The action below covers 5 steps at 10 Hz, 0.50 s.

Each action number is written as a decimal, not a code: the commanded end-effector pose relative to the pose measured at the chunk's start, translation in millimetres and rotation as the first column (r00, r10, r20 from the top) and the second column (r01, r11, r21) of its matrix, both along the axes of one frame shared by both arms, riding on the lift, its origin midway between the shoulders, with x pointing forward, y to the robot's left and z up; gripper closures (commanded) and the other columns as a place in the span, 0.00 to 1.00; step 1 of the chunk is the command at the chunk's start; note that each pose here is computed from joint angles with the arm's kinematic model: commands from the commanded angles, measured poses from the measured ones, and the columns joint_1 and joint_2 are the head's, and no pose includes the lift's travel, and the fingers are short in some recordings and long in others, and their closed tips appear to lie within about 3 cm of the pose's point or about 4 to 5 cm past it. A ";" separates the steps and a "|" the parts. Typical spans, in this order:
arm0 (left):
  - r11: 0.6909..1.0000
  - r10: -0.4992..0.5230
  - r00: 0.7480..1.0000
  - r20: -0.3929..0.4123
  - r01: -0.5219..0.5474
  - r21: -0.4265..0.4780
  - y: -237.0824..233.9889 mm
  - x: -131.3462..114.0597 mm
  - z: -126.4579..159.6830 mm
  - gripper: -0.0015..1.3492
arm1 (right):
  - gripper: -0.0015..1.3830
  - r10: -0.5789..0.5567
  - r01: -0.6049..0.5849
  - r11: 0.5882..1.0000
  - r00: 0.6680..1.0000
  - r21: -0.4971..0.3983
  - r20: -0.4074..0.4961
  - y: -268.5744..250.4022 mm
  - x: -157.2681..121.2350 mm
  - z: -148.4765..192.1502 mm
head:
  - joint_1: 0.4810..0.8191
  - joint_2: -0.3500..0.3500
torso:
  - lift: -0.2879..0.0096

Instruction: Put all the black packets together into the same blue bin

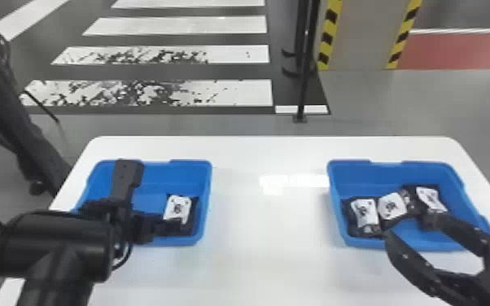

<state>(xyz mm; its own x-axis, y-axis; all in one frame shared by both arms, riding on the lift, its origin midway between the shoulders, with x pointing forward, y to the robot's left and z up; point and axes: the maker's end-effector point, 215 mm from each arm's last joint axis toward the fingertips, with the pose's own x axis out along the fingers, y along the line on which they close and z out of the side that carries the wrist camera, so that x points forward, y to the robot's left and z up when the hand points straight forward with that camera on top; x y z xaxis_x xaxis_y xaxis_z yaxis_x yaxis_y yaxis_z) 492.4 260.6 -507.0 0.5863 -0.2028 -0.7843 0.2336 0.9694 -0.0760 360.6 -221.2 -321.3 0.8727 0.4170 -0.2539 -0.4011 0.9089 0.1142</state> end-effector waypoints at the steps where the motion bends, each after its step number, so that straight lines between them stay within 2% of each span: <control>1: 1.000 -0.001 1.000 -0.018 0.002 0.027 1.8 -3.0 -3.0 0.65 | 0.11 0.000 0.000 1.000 1.000 0.003 -0.002 -0.3 -0.2 -1.7 | 0.63 0.57 | 0.60; 2: 0.999 -0.004 1.000 -0.012 0.005 0.038 3.2 -2.2 -2.8 0.87 | 0.11 0.000 0.000 1.000 1.000 0.003 0.003 -0.3 0.2 -0.4 | 0.63 0.58 | 0.60; 3: 0.999 -0.010 1.000 0.012 0.009 0.038 2.1 1.8 -0.1 0.90 | 0.11 -0.001 0.001 1.000 1.000 0.005 0.005 -0.5 0.5 -0.1 | 0.63 0.58 | 0.60; 5: 0.999 -0.015 0.999 0.032 0.013 0.037 2.1 6.5 4.6 0.90 | 0.11 0.000 -0.001 1.000 1.000 0.007 0.010 -0.3 0.7 0.9 | 0.63 0.58 | 0.60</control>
<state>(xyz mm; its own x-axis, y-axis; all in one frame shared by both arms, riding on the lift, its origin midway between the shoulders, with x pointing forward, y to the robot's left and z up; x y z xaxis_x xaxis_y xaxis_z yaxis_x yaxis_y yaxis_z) 497.4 262.9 -504.3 0.6035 -0.1809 -0.7766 0.2473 0.9684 -0.0334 361.2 -221.6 -321.2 0.8745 0.4188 -0.2448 -0.4022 0.9081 0.1169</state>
